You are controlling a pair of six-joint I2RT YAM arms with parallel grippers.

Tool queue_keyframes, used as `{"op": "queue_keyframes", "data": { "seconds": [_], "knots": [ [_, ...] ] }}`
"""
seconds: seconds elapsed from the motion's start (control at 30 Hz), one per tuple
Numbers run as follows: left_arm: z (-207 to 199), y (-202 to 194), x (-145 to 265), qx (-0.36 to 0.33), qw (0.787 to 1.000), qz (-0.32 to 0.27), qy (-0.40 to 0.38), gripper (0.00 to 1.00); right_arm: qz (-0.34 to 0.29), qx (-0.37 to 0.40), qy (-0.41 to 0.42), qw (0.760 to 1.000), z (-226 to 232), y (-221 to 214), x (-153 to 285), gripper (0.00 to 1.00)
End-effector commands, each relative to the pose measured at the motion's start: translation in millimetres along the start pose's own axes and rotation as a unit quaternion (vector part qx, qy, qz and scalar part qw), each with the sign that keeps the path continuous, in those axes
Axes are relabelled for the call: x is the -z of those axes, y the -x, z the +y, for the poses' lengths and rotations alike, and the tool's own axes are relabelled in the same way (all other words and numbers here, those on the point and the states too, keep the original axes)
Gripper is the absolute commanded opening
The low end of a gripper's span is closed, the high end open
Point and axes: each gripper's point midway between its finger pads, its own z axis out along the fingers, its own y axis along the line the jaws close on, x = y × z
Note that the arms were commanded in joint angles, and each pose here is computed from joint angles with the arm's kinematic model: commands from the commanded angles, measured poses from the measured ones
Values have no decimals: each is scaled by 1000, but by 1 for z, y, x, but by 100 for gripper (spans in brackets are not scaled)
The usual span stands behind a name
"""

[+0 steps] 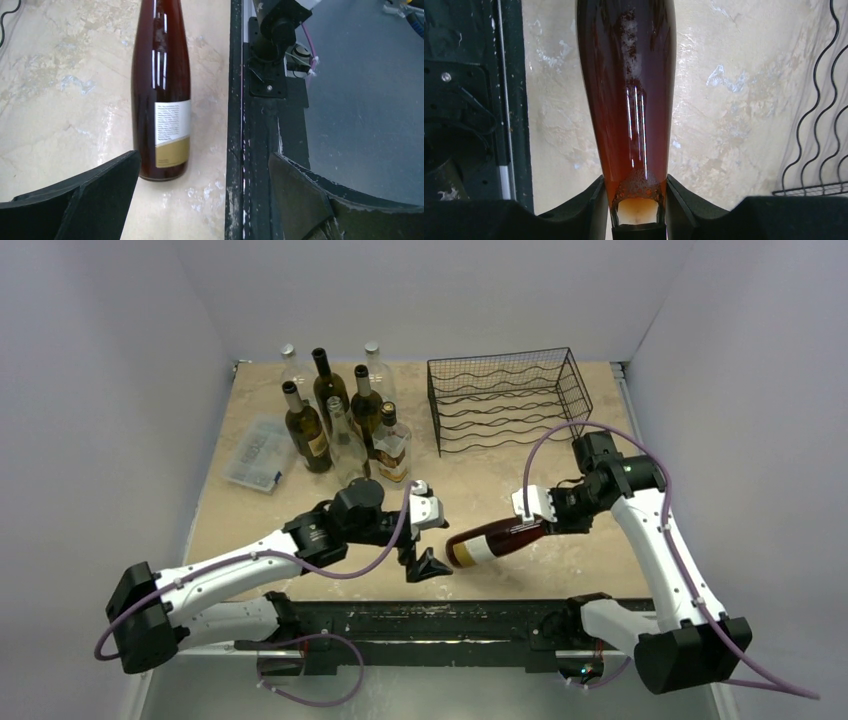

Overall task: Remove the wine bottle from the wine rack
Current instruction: Pick up the wine bottle from the wine rack.

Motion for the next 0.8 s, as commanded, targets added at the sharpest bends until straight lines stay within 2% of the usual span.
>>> {"op": "queue_keyframes", "data": {
  "seconds": [0.0,0.37,0.77],
  "knots": [
    [5,36,-24,3,997,-75,-14,100,-80,128,-77,986,-21,45,28,0],
    [19,57,-90,88,987,-110,-74,100,-105,206,-105,967,-17,59,24,0],
    [30,56,-142,120,979,-108,-124,100,-130,258,-146,946,-19,77,36,0]
  ]
}}
